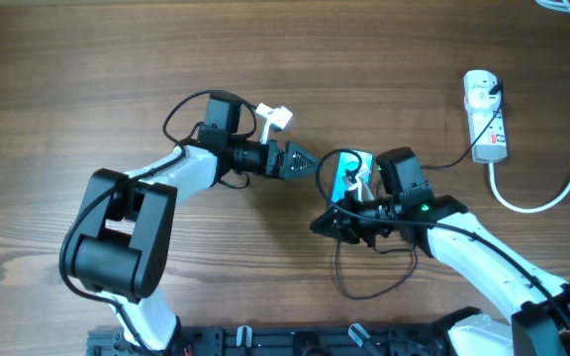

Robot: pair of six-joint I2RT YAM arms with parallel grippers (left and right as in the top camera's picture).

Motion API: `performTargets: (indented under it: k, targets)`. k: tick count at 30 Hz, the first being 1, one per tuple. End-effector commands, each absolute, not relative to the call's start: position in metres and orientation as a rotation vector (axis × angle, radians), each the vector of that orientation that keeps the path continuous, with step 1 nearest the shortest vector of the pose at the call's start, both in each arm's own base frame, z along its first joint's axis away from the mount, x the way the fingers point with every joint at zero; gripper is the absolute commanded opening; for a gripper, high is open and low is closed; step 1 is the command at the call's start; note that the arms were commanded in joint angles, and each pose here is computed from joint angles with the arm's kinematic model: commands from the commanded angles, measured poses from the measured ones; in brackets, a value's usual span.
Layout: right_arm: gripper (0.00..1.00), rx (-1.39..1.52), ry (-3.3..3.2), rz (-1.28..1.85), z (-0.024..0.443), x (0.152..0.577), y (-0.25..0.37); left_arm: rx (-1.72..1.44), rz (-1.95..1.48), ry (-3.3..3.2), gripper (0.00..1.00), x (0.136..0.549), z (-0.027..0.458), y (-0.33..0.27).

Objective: Plug charger to phone and switch on socket

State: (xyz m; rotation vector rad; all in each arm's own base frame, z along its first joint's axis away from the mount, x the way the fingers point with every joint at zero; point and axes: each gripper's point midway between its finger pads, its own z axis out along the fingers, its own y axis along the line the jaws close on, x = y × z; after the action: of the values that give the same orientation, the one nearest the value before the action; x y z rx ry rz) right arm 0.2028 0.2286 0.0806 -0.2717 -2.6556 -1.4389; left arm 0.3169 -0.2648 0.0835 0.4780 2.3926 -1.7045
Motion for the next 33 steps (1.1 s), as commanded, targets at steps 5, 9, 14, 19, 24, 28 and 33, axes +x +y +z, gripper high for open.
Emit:
performTargets:
  k: [5, 9, 14, 19, 24, 28, 33]
  targets:
    - [0.06, 0.013, -3.096, -1.052, 0.055, 0.209, 0.181, 0.483, -1.704, 2.388, 1.00, 0.317, 0.084, -0.265]
    - [0.54, 0.096, -3.266, -0.836, 0.109, 0.211, 0.154, 0.483, -1.704, 2.389, 1.00, 0.317, 0.084, -0.265]
    - [1.00, -0.184, -3.548, -0.088, 0.205, 0.238, 0.058, 0.483, -1.704, 2.388, 1.00, 0.317, 0.084, -0.265]
    - [1.00, -0.425, -3.590, 0.039, 0.229, 0.281, 0.005, 0.483, -1.704, 2.388, 1.00, 0.317, 0.084, -0.265]
    - [1.00, -0.617, -3.432, -0.007, 0.197, 0.344, -0.041, 0.483, -1.704, 2.388, 1.00, 0.317, 0.084, -0.265]
    - [1.00, -0.858, -3.489, 0.021, 0.181, 0.401, -0.094, 0.483, -1.704, 2.388, 1.00, 0.317, 0.084, -0.265]
    - [1.00, -1.054, -3.392, 0.071, 0.138, 0.413, -0.144, 0.483, -1.705, 2.389, 1.00, 0.317, 0.084, -0.265]
